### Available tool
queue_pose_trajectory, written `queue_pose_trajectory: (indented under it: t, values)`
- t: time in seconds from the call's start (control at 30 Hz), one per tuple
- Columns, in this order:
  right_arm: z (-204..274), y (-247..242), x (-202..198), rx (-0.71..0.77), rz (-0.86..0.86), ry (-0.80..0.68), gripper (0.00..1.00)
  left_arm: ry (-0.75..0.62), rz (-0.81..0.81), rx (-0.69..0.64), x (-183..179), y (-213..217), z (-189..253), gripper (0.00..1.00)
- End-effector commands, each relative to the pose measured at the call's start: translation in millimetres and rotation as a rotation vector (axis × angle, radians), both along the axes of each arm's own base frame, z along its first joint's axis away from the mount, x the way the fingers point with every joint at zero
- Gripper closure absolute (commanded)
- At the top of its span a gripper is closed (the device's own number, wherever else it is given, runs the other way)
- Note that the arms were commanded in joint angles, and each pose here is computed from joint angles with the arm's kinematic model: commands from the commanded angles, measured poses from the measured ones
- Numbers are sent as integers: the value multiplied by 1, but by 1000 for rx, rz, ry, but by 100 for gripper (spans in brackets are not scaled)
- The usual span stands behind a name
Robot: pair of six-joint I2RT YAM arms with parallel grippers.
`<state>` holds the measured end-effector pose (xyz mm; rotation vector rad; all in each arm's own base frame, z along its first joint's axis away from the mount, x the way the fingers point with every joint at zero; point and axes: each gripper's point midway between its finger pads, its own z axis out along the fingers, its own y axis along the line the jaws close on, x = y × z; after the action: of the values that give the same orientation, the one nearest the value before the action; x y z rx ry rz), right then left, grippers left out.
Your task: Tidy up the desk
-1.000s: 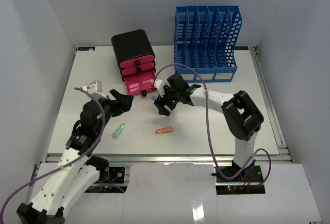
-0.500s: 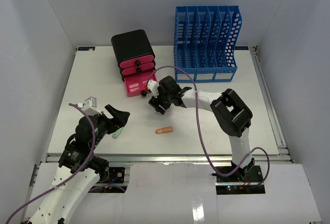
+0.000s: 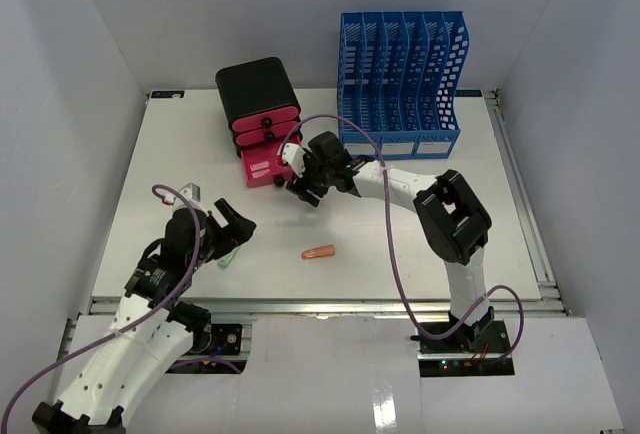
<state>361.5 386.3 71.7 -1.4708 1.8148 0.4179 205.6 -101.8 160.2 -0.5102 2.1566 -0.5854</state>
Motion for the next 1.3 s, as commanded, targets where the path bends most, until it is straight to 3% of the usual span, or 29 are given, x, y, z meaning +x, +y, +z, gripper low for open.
queue_pose_trajectory:
  t: [0.0, 0.4, 0.5, 0.6, 0.73, 0.97, 1.1, 1.27]
  values:
    - [-19, -8, 13, -68, -25, -2, 27, 34, 35, -13, -4, 3, 3, 3]
    - [-41, -13, 19, -73, -53, 82, 32, 48, 47, -29, -5, 3, -2, 2]
    - [-46, -12, 11, -63, -30, 137, 44, 84, 77, -47, -8, 4, -9, 2]
    - [-50, -12, 1, -57, -4, 178, 63, 138, 125, -57, -12, 8, -20, 2]
    - [-48, -16, -8, -58, 27, 182, 78, 173, 171, -66, -15, 12, -28, 3]
    - [-5, -22, -15, -51, 152, 54, 91, 245, 203, -18, -16, 16, -45, 7]
    - [50, -10, -5, 5, 225, -88, 92, 400, 265, 58, -22, 23, -69, 9]
    - [79, 7, 24, -28, 262, -216, 91, 460, 338, 124, -22, 35, -78, 8]
